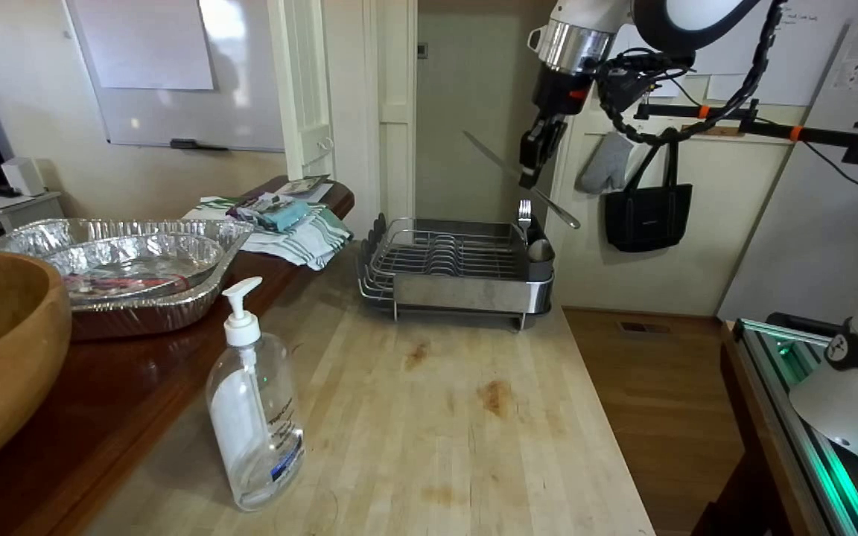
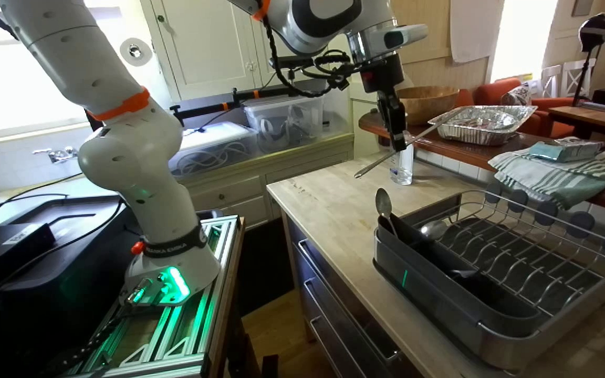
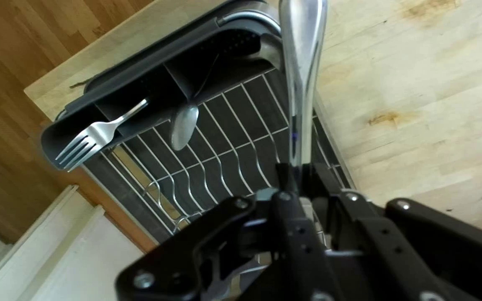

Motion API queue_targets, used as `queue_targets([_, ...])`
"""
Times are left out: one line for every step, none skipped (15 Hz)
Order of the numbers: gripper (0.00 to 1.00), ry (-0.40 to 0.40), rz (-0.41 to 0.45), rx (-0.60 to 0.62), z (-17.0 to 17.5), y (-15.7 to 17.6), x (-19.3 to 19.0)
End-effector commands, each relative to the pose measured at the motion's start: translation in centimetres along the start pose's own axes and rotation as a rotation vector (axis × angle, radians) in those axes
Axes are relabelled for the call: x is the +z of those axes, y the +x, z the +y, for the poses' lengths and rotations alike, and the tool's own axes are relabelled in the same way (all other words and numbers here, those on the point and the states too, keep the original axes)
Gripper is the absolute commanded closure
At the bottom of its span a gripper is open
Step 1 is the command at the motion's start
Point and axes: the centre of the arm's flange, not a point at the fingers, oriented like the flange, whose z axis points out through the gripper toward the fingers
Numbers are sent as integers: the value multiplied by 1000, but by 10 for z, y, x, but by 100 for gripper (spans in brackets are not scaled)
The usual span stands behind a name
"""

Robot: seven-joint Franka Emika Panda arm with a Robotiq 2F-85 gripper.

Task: Pick up the knife from the counter and put it on the dish dryer

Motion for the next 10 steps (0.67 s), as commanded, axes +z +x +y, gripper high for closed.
queue_targets([96,13,2,32,20,2,-7])
queue_targets([96,8,4,40,24,5,-6])
queue_targets([96,7,7,47,27,7,-6])
queue_targets([96,7,15,54,31,9,-5])
queue_targets([96,3,23,61,34,12,-4])
queue_targets([96,0,31,64,37,14,-3])
queue_targets([96,-6,42,64,40,17,-3])
queue_targets([96,-12,52,68,42,19,-2])
queue_targets([96,-11,57,73,46,22,-1])
queue_targets([96,-12,67,79,49,23,0])
